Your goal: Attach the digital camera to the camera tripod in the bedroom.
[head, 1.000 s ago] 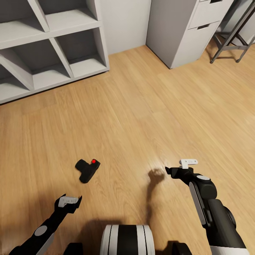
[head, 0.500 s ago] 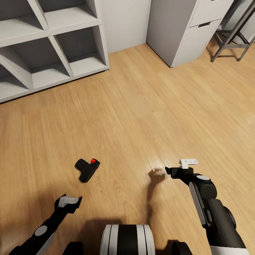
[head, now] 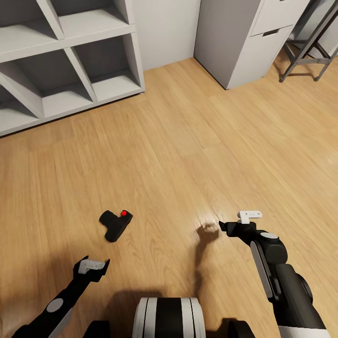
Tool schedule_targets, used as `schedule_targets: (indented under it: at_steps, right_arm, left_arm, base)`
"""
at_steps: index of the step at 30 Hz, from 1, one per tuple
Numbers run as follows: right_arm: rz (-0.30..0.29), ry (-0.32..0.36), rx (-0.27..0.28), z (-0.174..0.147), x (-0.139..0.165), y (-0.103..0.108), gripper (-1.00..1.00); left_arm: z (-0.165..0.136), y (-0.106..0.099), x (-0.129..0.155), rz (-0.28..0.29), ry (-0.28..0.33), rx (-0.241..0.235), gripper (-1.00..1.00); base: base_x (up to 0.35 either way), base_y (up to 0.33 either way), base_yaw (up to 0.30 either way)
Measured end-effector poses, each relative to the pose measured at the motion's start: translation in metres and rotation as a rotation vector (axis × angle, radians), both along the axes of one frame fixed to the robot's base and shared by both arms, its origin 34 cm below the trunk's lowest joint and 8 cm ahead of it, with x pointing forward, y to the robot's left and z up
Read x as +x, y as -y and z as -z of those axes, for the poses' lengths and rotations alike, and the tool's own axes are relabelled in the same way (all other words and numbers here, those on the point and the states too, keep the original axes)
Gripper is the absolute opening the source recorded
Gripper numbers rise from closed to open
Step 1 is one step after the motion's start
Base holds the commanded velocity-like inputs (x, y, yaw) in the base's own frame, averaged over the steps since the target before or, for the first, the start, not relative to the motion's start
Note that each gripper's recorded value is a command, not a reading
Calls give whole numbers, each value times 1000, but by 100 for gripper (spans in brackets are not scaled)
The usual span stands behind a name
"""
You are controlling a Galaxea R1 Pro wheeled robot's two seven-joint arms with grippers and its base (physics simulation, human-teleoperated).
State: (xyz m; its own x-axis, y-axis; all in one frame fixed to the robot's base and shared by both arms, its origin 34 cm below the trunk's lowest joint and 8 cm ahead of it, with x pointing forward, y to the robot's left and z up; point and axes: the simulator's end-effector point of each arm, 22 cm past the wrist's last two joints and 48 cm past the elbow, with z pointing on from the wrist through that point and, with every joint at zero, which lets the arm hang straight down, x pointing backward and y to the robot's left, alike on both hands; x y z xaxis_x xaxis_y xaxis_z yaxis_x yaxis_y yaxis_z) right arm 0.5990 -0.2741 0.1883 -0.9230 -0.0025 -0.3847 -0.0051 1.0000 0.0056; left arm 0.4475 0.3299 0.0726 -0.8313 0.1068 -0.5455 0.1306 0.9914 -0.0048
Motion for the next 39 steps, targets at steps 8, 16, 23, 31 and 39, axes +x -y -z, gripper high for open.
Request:
schedule_targets:
  at_steps: [8, 16, 23, 31, 39]
  right_arm:
    - [0, -1, 0, 0, 0, 0, 100]
    - [-1, -1, -3, 0, 0, 0, 100]
    - [-1, -1, -3, 0, 0, 0, 100]
    - [-1, -1, -2, 0, 0, 0, 100]
    - [0, -1, -1, 0, 0, 0, 100]
  left_arm:
    - [0, -3, 1, -17, 5, 3, 100]
    - [-6, -15, 12, -67, 54, 52, 100]
    - [-14, -21, 26, -89, 107, 96, 100]
    - [-18, -9, 31, 73, 134, 144, 100]
    - [-19, 3, 31, 186, 155, 167, 100]
  base:
    - [0, 0, 0]
    - [0, 0, 0]
    - [0, 0, 0]
    - [0, 0, 0]
    - [0, 0, 0]
